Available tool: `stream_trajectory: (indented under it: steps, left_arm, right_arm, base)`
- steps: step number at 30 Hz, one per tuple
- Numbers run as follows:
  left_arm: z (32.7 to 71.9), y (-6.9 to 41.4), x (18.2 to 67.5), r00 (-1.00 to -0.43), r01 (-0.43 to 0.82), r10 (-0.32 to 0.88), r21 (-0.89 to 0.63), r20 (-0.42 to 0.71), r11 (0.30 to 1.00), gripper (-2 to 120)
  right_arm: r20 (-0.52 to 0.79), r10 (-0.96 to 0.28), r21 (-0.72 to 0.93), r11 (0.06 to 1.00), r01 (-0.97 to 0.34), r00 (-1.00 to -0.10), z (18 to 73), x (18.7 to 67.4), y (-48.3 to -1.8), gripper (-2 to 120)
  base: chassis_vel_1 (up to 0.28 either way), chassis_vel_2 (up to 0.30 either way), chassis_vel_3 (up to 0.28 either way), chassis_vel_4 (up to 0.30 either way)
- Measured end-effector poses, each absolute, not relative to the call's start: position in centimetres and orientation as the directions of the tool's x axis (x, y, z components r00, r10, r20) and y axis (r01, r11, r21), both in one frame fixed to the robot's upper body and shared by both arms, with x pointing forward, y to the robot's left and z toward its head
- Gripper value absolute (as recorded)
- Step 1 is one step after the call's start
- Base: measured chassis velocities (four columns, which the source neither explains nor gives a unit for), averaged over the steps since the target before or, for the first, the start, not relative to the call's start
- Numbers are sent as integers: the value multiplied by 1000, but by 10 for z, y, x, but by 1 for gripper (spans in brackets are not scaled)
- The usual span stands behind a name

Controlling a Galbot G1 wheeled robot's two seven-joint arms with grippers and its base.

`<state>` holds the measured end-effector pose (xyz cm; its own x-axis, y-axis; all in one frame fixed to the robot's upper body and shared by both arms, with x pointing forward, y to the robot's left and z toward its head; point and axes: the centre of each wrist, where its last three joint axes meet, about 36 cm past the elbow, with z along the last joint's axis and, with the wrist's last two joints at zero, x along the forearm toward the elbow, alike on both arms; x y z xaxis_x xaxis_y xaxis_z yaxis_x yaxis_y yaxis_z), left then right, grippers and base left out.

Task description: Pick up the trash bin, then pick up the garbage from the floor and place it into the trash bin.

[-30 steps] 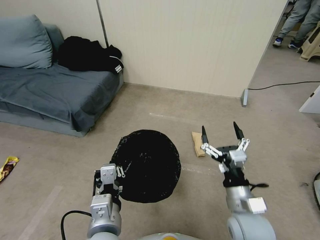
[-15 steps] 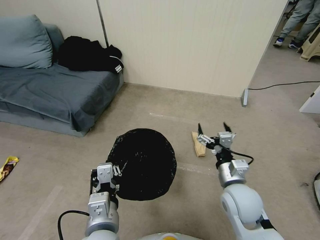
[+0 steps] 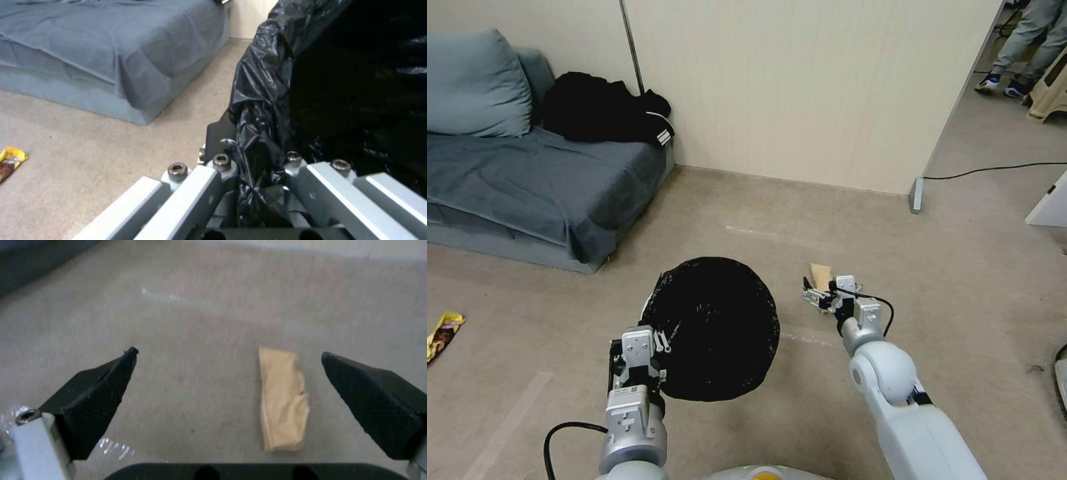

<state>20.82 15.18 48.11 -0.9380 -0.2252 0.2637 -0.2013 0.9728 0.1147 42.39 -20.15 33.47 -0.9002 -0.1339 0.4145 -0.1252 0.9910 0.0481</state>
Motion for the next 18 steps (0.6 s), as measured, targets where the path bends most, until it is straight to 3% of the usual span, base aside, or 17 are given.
stream_trajectory:
  steps: [18]
  left_arm:
    - [474, 150, 207, -937, -192, -220, 126, 270, 973, 2]
  right_arm:
    - [474, -124, 23, 992, -128, -872, 241, 465, -207, 100]
  base:
    - [0, 0, 0, 0]
